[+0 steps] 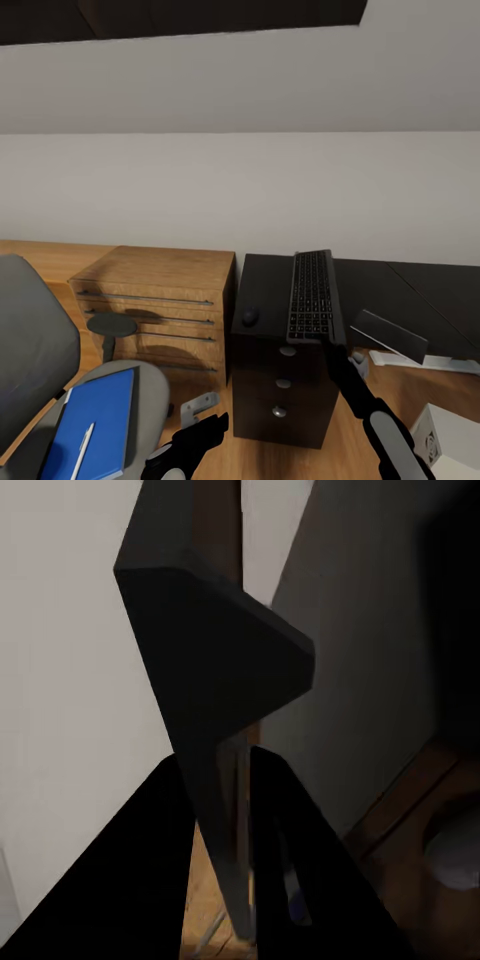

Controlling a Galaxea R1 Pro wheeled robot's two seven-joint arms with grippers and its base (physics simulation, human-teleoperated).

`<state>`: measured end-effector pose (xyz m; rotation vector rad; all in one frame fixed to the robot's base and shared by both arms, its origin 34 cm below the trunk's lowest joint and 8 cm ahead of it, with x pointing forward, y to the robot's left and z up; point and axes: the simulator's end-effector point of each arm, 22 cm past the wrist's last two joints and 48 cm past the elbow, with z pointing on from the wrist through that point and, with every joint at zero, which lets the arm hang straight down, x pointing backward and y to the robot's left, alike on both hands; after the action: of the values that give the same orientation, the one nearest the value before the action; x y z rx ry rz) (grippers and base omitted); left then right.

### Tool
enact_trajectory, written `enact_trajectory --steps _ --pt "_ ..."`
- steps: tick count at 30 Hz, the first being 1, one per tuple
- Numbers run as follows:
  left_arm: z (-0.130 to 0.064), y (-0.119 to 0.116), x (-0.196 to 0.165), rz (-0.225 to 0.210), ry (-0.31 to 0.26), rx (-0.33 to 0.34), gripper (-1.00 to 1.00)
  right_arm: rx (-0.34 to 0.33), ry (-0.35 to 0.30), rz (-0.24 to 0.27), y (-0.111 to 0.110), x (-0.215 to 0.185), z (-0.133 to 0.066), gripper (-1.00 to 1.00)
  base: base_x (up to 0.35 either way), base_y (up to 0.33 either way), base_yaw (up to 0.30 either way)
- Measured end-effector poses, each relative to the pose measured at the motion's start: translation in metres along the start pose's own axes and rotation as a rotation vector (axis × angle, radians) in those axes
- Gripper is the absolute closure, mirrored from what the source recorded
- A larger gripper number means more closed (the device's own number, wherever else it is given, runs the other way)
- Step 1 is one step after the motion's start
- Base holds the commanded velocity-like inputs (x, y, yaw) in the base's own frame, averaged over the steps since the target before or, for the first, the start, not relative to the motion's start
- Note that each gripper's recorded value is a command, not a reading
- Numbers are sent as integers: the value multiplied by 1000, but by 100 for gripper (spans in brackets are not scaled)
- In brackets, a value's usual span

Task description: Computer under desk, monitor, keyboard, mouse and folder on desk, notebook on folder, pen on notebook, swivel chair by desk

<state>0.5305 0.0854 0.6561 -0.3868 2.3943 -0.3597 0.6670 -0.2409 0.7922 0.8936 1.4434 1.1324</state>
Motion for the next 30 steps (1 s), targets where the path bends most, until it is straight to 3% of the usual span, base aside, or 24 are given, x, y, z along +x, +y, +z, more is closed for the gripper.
enact_trajectory --steps 7,10,13,30 --pt "-9 -5 -9 -1 -1 -1 -100 -42 -19 -15 44 -12 0 100 0 0 0" --pt "-12 -7 -13 0 0 -1 -100 21 -26 -21 43 -16 -4 100 -44 0 0" --pt "-16 -9 -17 0 0 -1 -100 42 -26 -22 48 -18 -5 100 -92 0 0" --pt "-37 -22 -36 0 2 0 -100 34 -17 -5 83 -22 -14 100 -297 -71 0"
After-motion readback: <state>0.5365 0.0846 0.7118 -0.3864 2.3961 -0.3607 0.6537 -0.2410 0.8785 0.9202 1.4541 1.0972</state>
